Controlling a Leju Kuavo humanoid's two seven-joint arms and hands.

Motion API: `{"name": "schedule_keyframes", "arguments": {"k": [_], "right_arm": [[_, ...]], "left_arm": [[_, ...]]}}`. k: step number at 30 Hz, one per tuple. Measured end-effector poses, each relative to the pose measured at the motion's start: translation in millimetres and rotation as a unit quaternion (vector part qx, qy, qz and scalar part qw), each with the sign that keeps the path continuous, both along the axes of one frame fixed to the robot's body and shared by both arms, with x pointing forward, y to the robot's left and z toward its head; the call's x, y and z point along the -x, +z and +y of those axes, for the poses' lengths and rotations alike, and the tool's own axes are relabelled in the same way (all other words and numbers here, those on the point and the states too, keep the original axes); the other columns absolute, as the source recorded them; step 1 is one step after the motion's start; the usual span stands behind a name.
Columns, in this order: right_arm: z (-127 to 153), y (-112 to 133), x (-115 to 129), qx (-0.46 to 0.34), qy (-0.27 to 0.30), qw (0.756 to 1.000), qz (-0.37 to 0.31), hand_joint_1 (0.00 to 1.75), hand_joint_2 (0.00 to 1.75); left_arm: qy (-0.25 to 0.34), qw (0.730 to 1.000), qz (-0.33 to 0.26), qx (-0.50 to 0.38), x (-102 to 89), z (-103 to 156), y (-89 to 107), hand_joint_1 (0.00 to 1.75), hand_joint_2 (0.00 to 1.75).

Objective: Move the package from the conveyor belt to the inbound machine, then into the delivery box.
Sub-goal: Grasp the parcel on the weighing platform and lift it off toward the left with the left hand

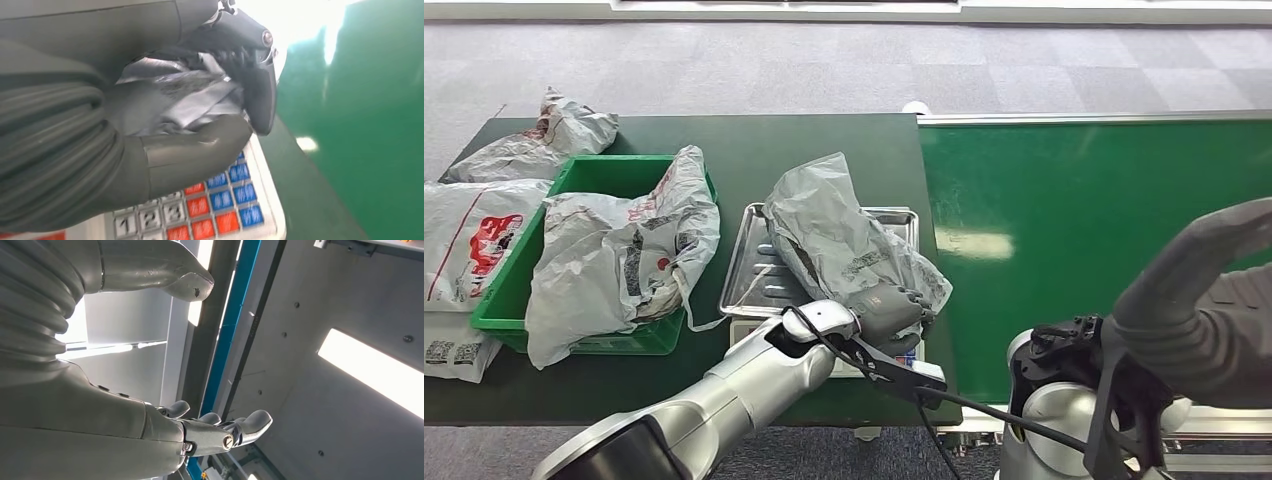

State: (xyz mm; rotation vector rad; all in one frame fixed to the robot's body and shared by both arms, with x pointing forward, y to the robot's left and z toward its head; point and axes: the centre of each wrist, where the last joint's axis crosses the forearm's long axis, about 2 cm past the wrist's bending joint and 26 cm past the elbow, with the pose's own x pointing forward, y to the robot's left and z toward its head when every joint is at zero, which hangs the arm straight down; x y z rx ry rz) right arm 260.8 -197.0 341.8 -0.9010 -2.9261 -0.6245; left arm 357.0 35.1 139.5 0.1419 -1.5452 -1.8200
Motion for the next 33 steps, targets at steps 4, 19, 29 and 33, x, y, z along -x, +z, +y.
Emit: {"name": "schedule_keyframes", "arguments": {"k": [4, 19, 29, 33], "right_arm": [[0, 0, 0, 0.001, -0.001, 1.0, 0.0, 0.0, 1.75], [-1, 2, 2, 0.001, -0.004, 1.0, -0.005, 0.0, 1.75], [-2, 2, 2, -0.003, -0.001, 1.0, -0.006, 0.0, 1.75], [-2, 2, 2, -0.003, -0.001, 1.0, -0.006, 0.0, 1.75]], "left_arm": [[0.024, 0.998, -0.06, 0.023, 0.1, 0, 1.2, 1.69, 1.75], [0.114, 0.933, -0.298, 0.166, -7.5, 4, 24.0, 1.75, 1.75], [0.145, 0.88, -0.412, 0.189, -25.9, 17, 71.9, 0.76, 1.75], [0.168, 0.866, -0.431, 0.189, -31.2, 27, 80.0, 0.35, 1.75]]}}
